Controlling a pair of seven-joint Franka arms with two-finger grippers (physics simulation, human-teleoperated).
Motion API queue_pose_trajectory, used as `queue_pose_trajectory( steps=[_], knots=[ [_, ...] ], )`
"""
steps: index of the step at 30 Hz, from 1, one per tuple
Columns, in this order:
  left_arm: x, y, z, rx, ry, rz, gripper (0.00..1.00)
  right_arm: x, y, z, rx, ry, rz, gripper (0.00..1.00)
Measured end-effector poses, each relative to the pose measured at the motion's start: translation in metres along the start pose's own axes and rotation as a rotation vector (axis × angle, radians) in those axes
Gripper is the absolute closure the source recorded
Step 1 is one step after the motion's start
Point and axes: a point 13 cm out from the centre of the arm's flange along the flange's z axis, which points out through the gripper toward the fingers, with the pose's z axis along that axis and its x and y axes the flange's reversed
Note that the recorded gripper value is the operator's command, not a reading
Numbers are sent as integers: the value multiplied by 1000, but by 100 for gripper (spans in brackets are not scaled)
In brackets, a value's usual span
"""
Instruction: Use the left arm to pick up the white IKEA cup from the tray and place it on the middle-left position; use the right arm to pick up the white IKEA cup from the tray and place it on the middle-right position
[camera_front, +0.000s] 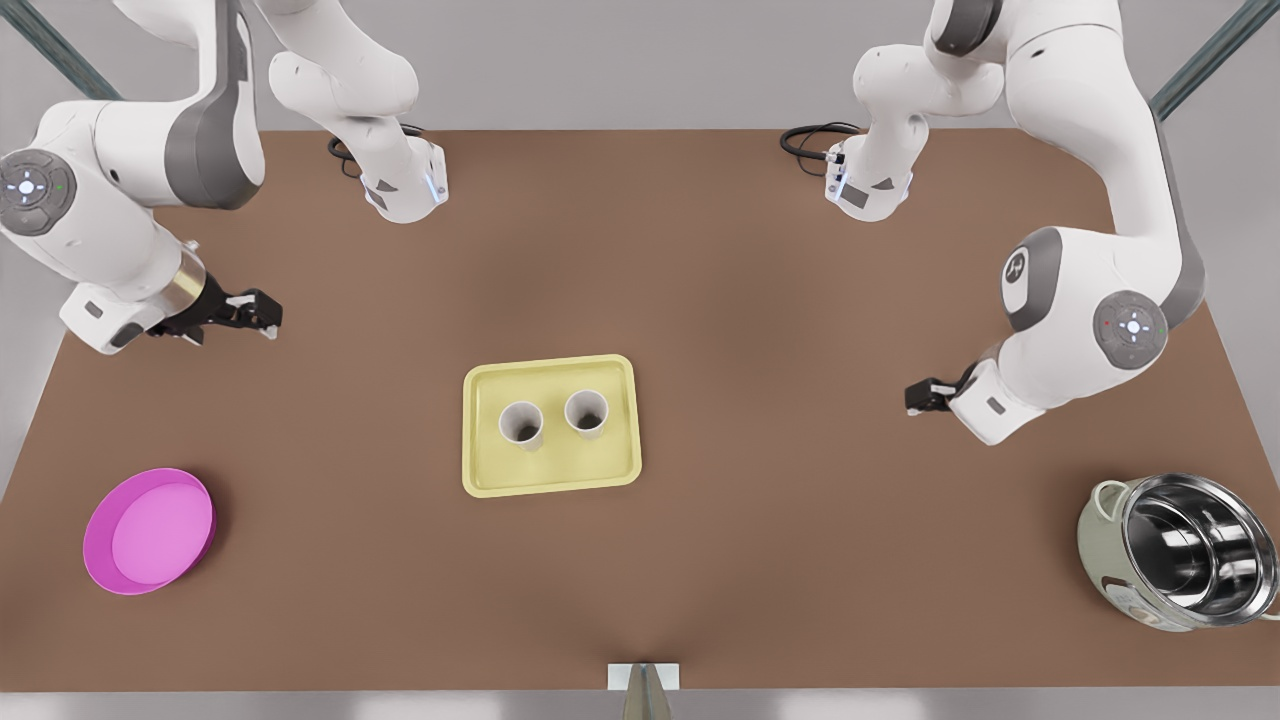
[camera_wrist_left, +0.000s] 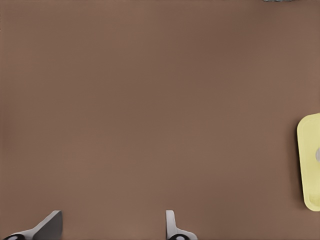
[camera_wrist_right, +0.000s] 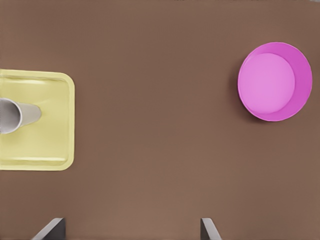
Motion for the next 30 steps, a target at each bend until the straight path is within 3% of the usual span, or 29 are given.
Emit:
queue_pose_trajectory(
  steps=[5, 12, 30],
  knots=[
    [-11, 10, -3, 2, -33, -27, 0, -19, 21, 42, -22, 64, -38, 0],
    [-18, 15, 0, 5, -54, -38, 0, -65, 190, 155, -12, 134, -224, 0],
    [-13, 62, 6, 29, -33, -107, 0, -112, 282, 282, -24, 100, -134, 0]
  ],
)
